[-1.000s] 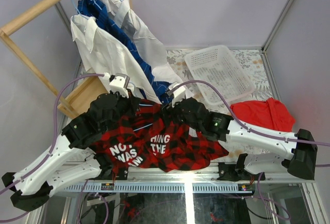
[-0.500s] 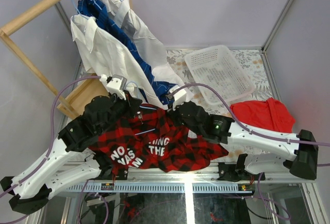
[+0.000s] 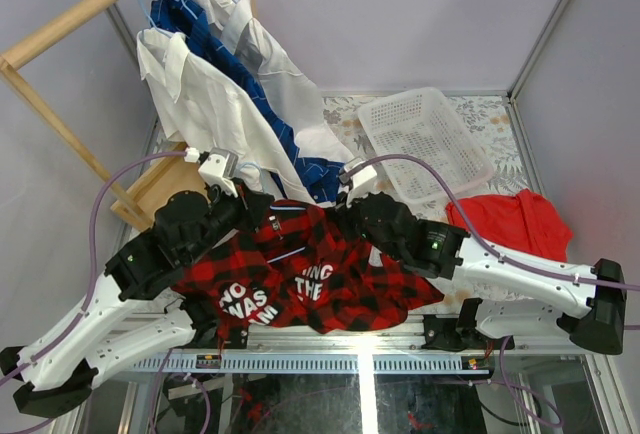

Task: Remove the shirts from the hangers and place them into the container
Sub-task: Remove the shirt from the hanger.

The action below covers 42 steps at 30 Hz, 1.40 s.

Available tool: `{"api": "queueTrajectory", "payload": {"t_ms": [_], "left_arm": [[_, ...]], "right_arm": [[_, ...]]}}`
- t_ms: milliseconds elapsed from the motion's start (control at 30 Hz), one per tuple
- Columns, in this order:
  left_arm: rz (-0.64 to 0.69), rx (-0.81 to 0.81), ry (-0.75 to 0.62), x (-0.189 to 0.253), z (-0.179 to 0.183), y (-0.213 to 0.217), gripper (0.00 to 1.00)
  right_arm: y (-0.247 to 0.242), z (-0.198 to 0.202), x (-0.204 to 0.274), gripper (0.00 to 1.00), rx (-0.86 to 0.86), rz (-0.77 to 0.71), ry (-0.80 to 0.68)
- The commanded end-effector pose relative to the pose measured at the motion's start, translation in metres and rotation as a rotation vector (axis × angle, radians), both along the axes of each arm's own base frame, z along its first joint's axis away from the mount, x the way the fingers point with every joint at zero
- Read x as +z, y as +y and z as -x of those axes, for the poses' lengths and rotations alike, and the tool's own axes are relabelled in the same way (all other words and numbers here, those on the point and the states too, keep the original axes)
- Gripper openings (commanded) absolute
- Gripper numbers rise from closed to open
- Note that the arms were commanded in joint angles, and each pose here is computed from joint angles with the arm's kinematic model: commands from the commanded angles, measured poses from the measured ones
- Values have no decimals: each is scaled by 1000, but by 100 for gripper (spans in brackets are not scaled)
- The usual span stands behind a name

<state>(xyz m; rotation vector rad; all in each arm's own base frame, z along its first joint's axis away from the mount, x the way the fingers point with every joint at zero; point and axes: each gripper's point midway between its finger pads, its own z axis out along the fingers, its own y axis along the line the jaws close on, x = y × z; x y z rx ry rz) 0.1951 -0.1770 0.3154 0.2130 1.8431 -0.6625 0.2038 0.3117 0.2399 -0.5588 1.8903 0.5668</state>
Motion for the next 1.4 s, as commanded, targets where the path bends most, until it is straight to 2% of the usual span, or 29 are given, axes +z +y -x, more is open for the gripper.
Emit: {"api": "queueTrajectory", "payload": {"t_ms": [0,67,133,200,233,300,367,433,533,700,767,900,967,1000,1100,1167,1267,1367], "left_arm": [[-5,92,-28,9,3,28,0],[-10,106,-36,10,3,32,0],[-15,121,-39,10,3,36,0],[-20,127,-38,7,2,37,0],[-23,130,-39,6,2,38,0],[-26,143,-35,6,1,40,0],[-31,148,-32,5,0,40,0],[-34,152,-32,3,-1,40,0],[-33,141,-32,2,-2,36,0],[-23,39,-50,4,4,20,0],[-26,9,-44,5,7,16,0],[-36,11,-35,3,8,17,0],[-32,25,-34,1,8,20,0],[-29,35,-32,0,8,22,0],[-17,60,-38,1,8,28,0],[-21,66,-43,-1,8,30,0],[-40,68,-31,-8,7,30,0],[-60,65,-11,-15,7,29,0]], "right_arm": [[-76,-51,0,0,-403,30,10],[-74,-50,3,0,-368,-28,48],[-44,-30,16,0,-117,-182,112],[-19,-1,42,0,146,-330,98],[-19,3,50,0,167,-356,90],[-43,-17,47,0,-21,-303,94],[-80,-39,29,0,-248,-170,87],[-105,-48,9,0,-368,-37,82],[-107,-50,-10,0,-376,60,111],[-116,-69,-48,4,-506,178,135],[-99,-70,-57,5,-442,176,183],[-62,-66,-62,8,-288,71,256],[-67,-65,-66,14,-288,90,269],[-71,-66,-65,22,-294,108,262],[-82,-60,-51,31,-276,114,213],[-84,-52,-33,41,-223,57,153],[-91,-37,-6,63,-147,-55,24],[-102,-21,21,81,-89,-161,-130]]}}
